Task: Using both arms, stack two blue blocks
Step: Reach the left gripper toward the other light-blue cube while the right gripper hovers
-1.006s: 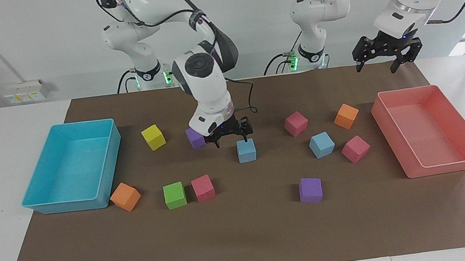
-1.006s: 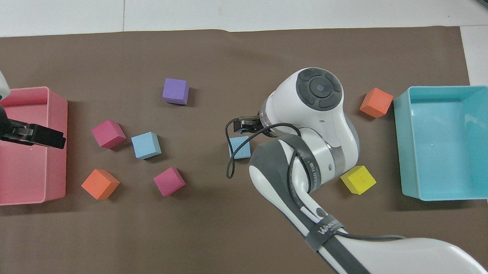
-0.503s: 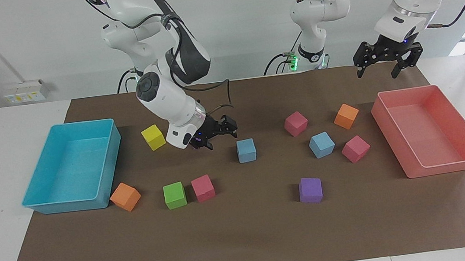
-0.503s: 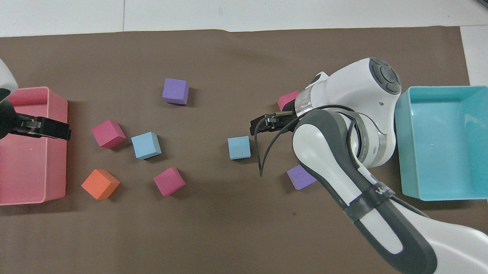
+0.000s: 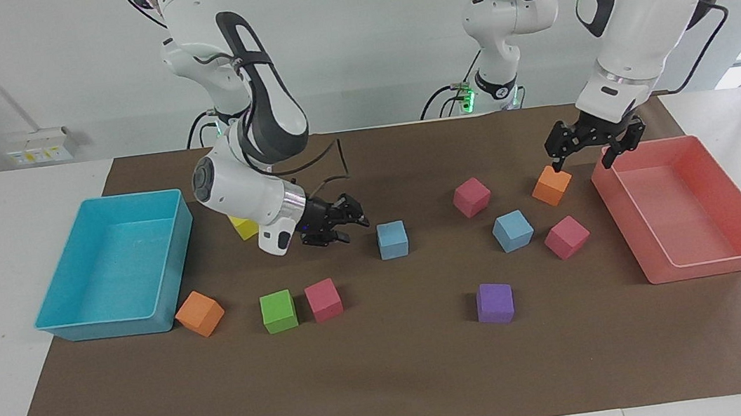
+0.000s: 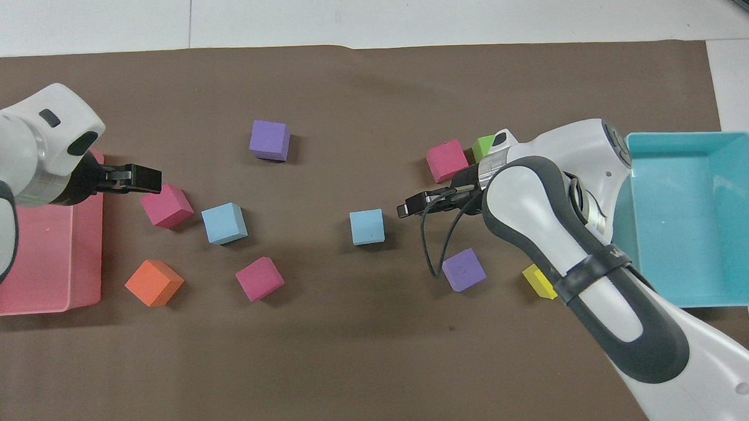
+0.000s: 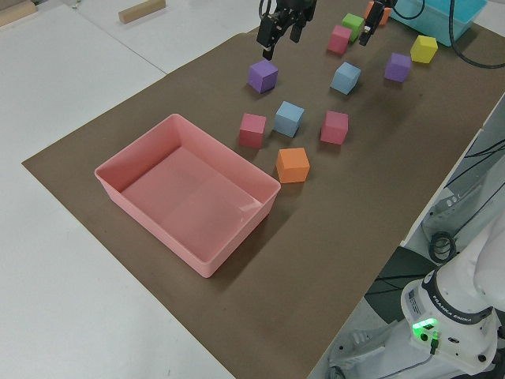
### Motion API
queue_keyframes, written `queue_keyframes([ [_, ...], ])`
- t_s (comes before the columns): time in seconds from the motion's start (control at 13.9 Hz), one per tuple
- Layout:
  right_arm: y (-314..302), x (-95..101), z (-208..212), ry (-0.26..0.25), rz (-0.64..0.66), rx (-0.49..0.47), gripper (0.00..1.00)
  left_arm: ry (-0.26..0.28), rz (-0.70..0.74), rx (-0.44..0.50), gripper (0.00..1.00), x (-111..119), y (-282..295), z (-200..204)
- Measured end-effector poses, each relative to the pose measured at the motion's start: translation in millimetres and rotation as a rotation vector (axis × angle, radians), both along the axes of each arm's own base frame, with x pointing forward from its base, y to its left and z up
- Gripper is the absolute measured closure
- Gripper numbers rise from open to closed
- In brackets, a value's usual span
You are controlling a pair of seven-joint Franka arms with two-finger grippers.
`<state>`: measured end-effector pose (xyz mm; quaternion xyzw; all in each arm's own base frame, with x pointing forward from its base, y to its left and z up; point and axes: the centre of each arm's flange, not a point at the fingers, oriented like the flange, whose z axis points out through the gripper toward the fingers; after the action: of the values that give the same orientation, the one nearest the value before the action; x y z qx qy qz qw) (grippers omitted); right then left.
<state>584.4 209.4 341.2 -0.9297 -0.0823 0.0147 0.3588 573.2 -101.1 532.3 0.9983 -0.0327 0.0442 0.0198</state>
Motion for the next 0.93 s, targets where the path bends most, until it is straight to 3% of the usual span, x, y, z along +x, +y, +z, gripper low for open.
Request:
queue_keyframes([
  [0.29, -0.9, -4.8, -26.4, 0.041, -0.073, 0.046, 0.96, 0.012, 0.081, -0.015, 0.0, 20.6, -23.3, -49.8],
  [0.65, 3.4, -7.6, -63.7, 0.103, -0.121, 0.063, 0.99, 0.057, 0.163, -0.015, 0.0, 40.1, -48.8, -126.4],
  [0.93, 3.9, -8.3, -70.2, 0.112, -0.123, 0.058, 0.99, 0.08, 0.162, -0.009, 0.0, 36.3, -51.8, -161.9],
])
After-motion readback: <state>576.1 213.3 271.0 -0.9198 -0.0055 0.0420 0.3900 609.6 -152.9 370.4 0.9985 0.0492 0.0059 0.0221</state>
